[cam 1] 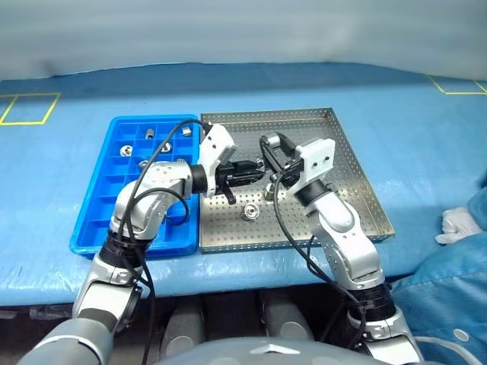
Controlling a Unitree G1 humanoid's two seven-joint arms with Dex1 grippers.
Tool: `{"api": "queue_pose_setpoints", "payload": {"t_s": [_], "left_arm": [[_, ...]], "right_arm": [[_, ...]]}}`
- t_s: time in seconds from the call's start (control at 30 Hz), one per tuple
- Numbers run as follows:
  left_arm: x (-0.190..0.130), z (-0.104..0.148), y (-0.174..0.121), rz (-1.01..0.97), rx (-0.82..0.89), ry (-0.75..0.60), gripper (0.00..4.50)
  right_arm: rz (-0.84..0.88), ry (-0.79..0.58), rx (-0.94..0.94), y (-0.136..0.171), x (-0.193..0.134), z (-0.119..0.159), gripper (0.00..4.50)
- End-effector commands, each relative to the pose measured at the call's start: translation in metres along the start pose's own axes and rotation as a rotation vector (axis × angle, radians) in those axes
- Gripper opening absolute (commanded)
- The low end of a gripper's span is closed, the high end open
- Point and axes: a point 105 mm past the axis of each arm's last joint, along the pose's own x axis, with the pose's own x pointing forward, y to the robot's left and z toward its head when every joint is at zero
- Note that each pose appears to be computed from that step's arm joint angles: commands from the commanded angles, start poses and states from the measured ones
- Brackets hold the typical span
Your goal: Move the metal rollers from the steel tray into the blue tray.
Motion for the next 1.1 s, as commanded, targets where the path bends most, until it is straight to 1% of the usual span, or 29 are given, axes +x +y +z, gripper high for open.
{"api": "queue_pose_setpoints", "payload": {"t_s": [0.03, 0.17, 0.27, 0.37, 0.47, 0.53, 0.63, 0.67, 0.73, 0.8, 0.87, 0.97, 1.0, 1.1], "left_arm": [[0.000, -0.002, -0.011, -0.038, -0.065, 0.001, 0.83], [-0.003, 0.002, -0.010, -0.022, -0.118, -0.034, 0.83], [-0.010, 0.007, 0.001, 0.065, -0.060, -0.066, 0.83], [-0.024, 0.018, 0.018, 0.204, 0.042, -0.101, 0.83], [-0.052, 0.027, 0.036, 0.350, 0.173, -0.094, 0.83], [-0.064, 0.029, 0.042, 0.401, 0.230, -0.083, 0.83], [-0.088, 0.027, 0.048, 0.461, 0.338, -0.039, 0.83], [-0.091, 0.026, 0.048, 0.467, 0.353, -0.033, 0.83], [-0.102, 0.017, 0.052, 0.491, 0.325, 0.008, 0.83], [-0.112, 0.008, 0.056, 0.528, 0.297, 0.056, 0.83], [-0.120, -0.001, 0.063, 0.590, 0.279, 0.100, 0.83], [-0.135, -0.014, 0.084, 0.777, 0.210, 0.155, 0.83], [-0.137, -0.017, 0.088, 0.814, 0.195, 0.167, 0.83], [-0.146, -0.035, 0.093, 0.897, 0.181, 0.267, 0.83]], "right_arm": [[-0.111, -0.145, -0.077, -0.023, 0.001, 0.031, 1.28], [-0.175, -0.178, -0.108, -0.032, 0.000, 0.035, 1.28], [-0.152, -0.148, -0.063, -0.030, 0.001, 0.030, 1.28], [-0.030, -0.035, 0.010, -0.016, -0.003, 0.013, 1.28], [0.094, 0.117, 0.023, -0.001, -0.017, -0.007, 1.28], [0.174, 0.167, 0.051, 0.008, -0.026, -0.011, 1.28], [0.427, 0.201, 0.145, 0.041, -0.046, -0.006, 1.28], [0.478, 0.206, 0.160, 0.047, -0.050, -0.005, 1.28], [0.637, 0.209, 0.197, 0.066, -0.064, 0.002, 1.28], [0.725, 0.213, 0.214, 0.074, -0.072, 0.005, 1.28], [0.745, 0.224, 0.207, 0.075, -0.074, 0.005, 1.28], [0.705, 0.233, 0.185, 0.070, -0.068, 0.000, 1.28], [0.697, 0.232, 0.183, 0.070, -0.067, 0.000, 1.28], [0.684, 0.224, 0.179, 0.069, -0.064, 0.000, 1.28]]}}
